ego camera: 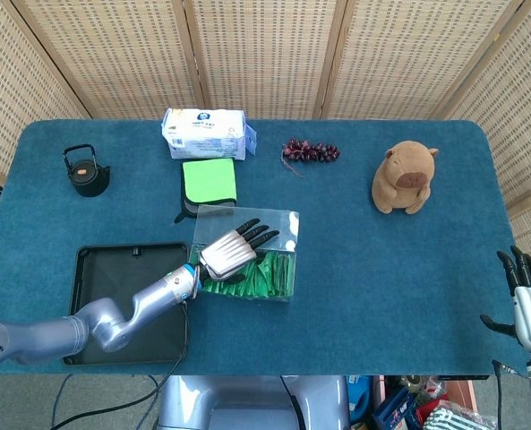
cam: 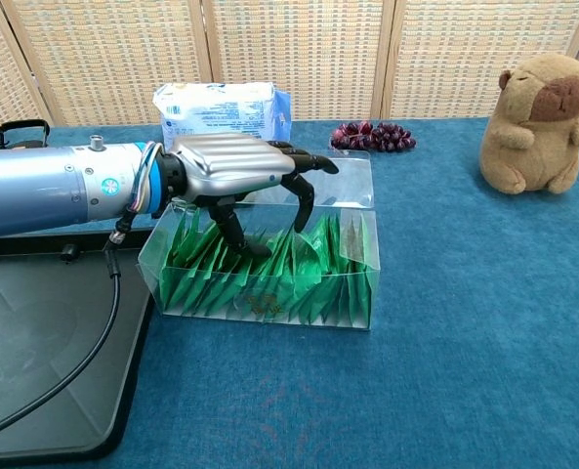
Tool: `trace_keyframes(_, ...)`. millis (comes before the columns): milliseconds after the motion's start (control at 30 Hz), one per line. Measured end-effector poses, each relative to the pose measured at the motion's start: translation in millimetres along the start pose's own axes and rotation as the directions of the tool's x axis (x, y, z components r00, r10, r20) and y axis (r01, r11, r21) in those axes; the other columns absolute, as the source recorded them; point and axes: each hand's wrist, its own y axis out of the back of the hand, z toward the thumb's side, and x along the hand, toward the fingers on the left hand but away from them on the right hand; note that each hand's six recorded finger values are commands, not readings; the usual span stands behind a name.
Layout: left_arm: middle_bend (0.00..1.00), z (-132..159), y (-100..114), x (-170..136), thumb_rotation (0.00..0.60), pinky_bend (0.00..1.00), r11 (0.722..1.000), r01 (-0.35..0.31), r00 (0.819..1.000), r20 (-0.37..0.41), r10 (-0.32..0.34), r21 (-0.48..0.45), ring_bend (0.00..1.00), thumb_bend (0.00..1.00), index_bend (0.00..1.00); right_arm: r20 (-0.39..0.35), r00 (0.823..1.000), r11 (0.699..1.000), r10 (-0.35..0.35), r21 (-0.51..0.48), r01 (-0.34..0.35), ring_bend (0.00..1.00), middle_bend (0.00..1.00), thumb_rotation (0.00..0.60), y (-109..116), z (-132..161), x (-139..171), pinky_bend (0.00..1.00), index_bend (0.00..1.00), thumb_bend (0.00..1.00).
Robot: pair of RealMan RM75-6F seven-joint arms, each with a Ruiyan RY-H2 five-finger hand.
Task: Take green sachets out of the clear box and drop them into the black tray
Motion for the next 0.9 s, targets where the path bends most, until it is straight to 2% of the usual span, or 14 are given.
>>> trace_keyframes(200,0.0,-4.4,-1.1,-5.7,0.6,0.0,0.999,0.001,1.0,0.019,-0.001,0.04,0.0,0.31,0.45,0.004,1.0,1.0,-0.002,0.0,0.002,0.0,0.0,0.6,0.3,-0.8,0.1,0.0,0.0,0.0)
trace_keyframes(400,0.0,-8.3,-2.1,-7.3,0.6,0.0,0.999,0.003,1.0,0.018,-0.004,0.047,0.0,0.38,0.46,0.002,1.0,1.0,0.001,0.004,-0.001,0.0,0.0,0.6,-0.9,0.0,0.0,0.0,0.0,0.0)
trace_keyframes(900,0.0,-11.3,-8.9,-4.9,0.6,0.0,0.999,0.02,1.0,0.011,-0.02,0.048,0.0,0.4,0.49,0.007,1.0,1.0,0.005,0.005,-0.005,0.0,0.0,0.6,-2.0,-1.2,-1.0,0.0,0.0,0.0)
